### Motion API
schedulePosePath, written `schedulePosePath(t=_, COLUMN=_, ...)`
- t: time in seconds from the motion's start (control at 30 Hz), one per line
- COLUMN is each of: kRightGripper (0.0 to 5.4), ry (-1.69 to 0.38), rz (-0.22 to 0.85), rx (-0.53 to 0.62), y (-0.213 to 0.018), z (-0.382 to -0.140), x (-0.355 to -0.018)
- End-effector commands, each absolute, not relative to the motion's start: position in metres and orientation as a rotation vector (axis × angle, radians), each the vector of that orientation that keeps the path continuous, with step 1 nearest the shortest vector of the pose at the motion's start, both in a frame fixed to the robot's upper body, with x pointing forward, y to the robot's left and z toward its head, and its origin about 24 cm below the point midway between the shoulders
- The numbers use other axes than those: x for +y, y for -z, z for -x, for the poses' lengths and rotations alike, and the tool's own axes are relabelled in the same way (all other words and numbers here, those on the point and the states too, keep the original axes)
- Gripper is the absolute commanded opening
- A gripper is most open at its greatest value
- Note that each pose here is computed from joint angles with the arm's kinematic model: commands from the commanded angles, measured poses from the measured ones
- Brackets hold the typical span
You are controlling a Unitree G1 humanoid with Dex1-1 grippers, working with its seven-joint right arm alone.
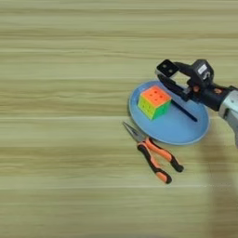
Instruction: Move the objects on the table
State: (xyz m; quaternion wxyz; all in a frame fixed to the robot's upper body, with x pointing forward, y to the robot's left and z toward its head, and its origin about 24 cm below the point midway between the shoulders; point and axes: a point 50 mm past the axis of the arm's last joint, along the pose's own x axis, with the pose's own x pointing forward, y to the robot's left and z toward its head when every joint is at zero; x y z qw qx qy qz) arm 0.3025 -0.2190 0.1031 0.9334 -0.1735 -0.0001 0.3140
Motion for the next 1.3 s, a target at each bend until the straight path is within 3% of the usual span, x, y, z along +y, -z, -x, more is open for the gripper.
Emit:
schedulePosePath(t=0.03, kRightGripper=2.5, ry=-0.542, rz=0.454, rx=-0.128, y=-0.146, z=-0.316, x=-0.24)
schedulePosePath(t=0.4, kRightGripper=2.5, ry=-0.473, rz=0.49, rx=-0.031, y=-0.132, z=-0.318, x=-0.271)
schedulePosePath(t=1.3, kRightGripper=2.5, ry=-0.563, rz=0.562, rx=0.143, y=-0.094, z=-0.315, x=-0.272)
